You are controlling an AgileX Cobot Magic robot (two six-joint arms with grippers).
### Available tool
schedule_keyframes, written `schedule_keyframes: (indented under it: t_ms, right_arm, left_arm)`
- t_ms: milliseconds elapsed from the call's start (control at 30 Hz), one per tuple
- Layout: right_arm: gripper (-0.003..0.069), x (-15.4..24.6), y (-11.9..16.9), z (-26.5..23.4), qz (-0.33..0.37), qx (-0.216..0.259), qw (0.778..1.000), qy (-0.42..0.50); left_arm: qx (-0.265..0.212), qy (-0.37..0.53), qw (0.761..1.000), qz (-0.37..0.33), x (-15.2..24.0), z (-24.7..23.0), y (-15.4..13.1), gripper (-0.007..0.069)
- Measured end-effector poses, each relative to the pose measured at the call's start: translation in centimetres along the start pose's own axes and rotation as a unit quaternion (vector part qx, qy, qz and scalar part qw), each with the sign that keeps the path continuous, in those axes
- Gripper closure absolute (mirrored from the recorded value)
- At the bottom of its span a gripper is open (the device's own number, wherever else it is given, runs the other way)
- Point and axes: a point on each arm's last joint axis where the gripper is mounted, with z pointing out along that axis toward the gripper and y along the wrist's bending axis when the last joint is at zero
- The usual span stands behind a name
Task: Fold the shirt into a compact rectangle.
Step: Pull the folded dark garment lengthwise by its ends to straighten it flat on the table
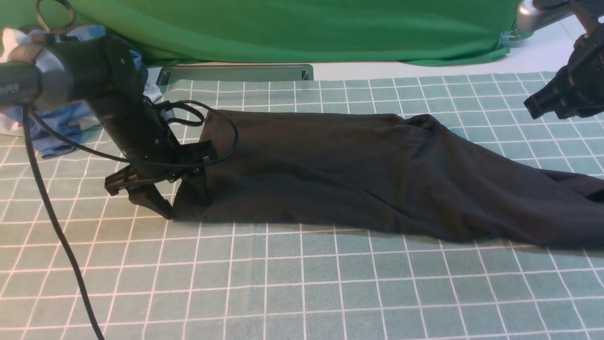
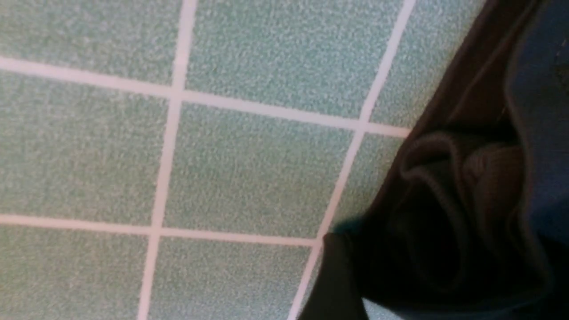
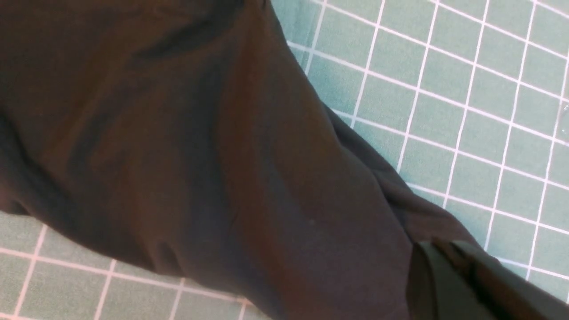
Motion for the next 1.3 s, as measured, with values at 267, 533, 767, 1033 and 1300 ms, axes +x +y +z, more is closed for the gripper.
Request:
schedule_keyframes:
  t_ms: [267,533,767,1033,1300]
  right_arm:
    - [0.0629,0.0,0.0,0.0,0.001,0.0,1.0,0.0]
    - [0.0629,0.0,0.0,0.0,0.001,0.0,1.0,0.002]
    - [0.0629,1.8,-0.2,-0.8,-0.012,0.005,0.996,0.083]
    - [0.0623,2.5,-0.4,-1.5,-0.02,0.005,0.996,0.086]
    - [0.0512,3.6,-3.3,3.8,0.032,0.008,0.989,0.142]
  left_arm:
    - [0.015,0.001,1.0,-0.027,0.0,0.1,-0.2,0.037]
    - [-0.006,0.039,0.999,-0.024,0.6,-0.1,0.1,0.0518]
    - [-0.026,0.048,0.998,-0.02,4.0,-2.7,0.4,0.0518]
    - [-0.038,0.011,0.999,0.013,8.2,-4.6,0.0,0.0518]
    - [-0.063,0.012,0.998,0.02,8.7,-4.5,0.7,0.0518]
